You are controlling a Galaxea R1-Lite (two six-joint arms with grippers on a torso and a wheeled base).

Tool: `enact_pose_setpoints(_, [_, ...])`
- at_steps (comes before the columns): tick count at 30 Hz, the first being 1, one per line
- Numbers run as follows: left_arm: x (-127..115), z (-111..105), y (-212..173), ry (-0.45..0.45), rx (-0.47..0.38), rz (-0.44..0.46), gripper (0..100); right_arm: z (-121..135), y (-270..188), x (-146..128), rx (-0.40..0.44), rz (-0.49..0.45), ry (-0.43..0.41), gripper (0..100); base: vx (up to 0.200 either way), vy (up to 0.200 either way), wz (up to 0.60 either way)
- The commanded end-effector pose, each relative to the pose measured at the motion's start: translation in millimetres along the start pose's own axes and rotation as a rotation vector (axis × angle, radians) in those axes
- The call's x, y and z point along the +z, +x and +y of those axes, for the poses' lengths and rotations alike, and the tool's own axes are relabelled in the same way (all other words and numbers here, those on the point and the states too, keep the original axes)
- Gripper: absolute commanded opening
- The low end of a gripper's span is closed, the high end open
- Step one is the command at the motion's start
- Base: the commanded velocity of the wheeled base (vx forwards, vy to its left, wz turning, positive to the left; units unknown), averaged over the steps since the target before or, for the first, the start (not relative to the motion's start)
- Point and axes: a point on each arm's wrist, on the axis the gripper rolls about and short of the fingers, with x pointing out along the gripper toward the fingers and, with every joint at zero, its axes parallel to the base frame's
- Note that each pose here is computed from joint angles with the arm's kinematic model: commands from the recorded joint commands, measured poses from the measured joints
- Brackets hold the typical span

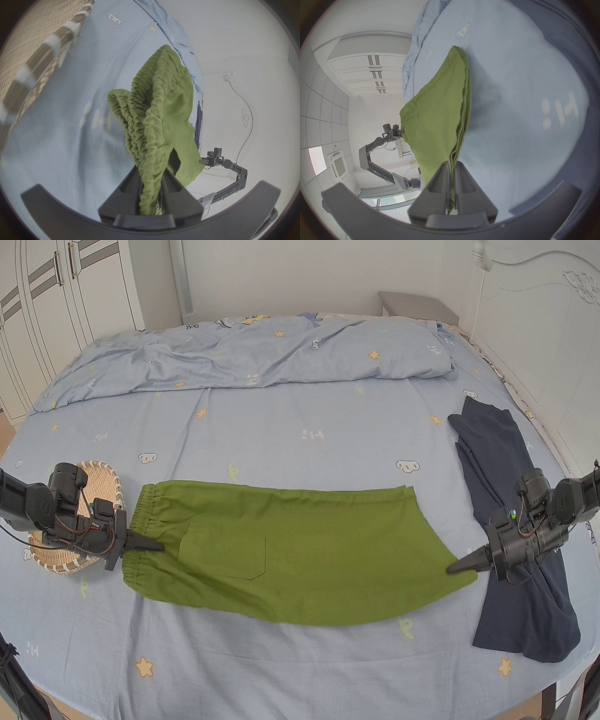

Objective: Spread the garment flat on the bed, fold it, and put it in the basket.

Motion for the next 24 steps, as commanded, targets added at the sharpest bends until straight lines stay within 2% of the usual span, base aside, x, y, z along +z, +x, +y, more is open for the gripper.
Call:
enact_pose_setpoints(1, [-49.1,-1.5,-31.2,0.001,0.036,0.048,0,3.7,-3.1,-61.7,-0.003,0.062,-0.005,0,0.000,0.000,0.00])
enact_pose_setpoints(4, [-75.9,6.2,-33.4,0.012,0.046,0.089,0,-3.7,9.5,-88.5,0.001,0.103,-0.013,0,0.000,0.000,0.00])
enact_pose_setpoints(10, [-114.1,24.3,-36.7,0.002,0.066,0.144,0,-16.6,18.4,-127.1,0.002,0.101,-0.047,0,0.000,0.000,0.00])
enact_pose_setpoints(23, [-119.6,30.8,-39.6,-0.020,0.074,0.141,0,-20.0,23.9,-137.8,0.004,0.124,-0.052,0,0.000,0.000,0.00])
enact_pose_setpoints(24, [-119.6,30.8,-39.6,-0.020,0.074,0.141,0,-19.9,23.9,-137.4,0.004,0.123,-0.053,100,0.000,0.000,0.00])
